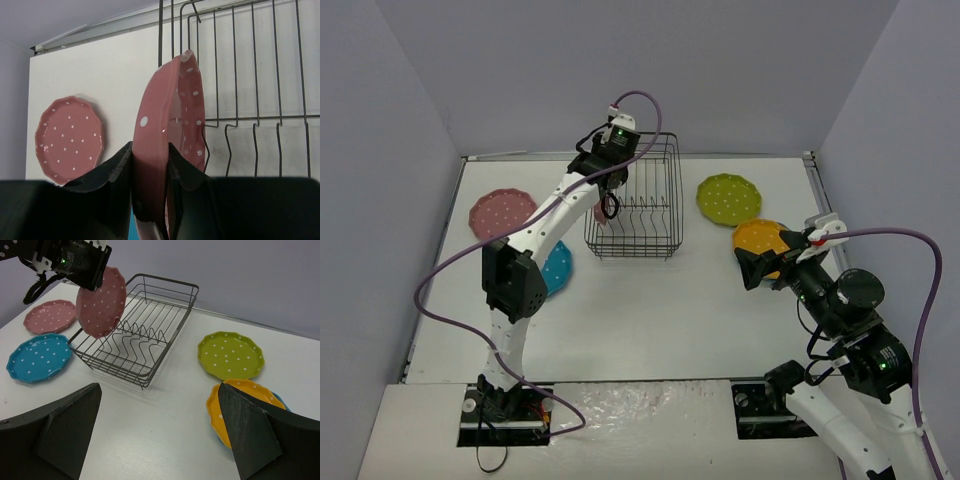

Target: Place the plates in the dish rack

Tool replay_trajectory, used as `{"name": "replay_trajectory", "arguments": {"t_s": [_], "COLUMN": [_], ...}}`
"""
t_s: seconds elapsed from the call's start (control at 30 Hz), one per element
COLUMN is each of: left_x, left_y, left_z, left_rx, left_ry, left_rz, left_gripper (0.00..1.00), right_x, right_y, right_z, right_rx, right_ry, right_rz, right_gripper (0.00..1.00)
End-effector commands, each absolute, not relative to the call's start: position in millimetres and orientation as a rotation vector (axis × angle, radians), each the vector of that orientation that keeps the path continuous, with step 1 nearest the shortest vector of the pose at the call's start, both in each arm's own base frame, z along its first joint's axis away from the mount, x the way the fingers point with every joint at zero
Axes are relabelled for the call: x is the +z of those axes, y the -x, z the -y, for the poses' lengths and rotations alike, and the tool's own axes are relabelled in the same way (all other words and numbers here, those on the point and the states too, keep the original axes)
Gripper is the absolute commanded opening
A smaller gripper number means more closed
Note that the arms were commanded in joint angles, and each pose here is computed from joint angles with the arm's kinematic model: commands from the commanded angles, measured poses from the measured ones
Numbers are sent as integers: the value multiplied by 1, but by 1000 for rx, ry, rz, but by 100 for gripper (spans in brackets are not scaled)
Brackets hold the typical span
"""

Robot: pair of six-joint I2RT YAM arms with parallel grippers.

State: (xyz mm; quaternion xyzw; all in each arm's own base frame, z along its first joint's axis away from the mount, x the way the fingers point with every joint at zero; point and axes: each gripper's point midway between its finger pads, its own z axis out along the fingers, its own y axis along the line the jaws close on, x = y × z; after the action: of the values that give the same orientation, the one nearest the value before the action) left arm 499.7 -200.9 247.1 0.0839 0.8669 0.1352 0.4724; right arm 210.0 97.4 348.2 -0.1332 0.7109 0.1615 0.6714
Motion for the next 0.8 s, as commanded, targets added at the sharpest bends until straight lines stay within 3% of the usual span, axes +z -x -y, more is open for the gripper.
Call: {"name": "replay_trajectory", "arguments": {"t_s": [0.0, 0.33, 0.37, 0.53, 0.77], "left_x": [291, 251, 250, 253, 279], "left_y": [-512, -516, -516, -513, -507], "left_z": [195, 193, 194, 190, 177], "left_rx": [261, 185, 182, 162, 147], "left_ry": [-81, -71, -72, -41, 13], "left_rz": [-1989, -2026, -2026, -2021, -1982], "left_gripper": [0, 0, 6, 59, 91], "right_x": [368, 364, 365, 368, 371], "right_y": [-213, -211, -211, -209, -205], "right_z": [-92, -89, -89, -88, -87], "right_rx": [341, 334, 334, 335, 340], "right_ry": [269, 263, 263, 258, 262], "right_rz": [-1536, -1538, -1538, -1530, -1521], "right_gripper": [100, 100, 100, 100, 100]}}
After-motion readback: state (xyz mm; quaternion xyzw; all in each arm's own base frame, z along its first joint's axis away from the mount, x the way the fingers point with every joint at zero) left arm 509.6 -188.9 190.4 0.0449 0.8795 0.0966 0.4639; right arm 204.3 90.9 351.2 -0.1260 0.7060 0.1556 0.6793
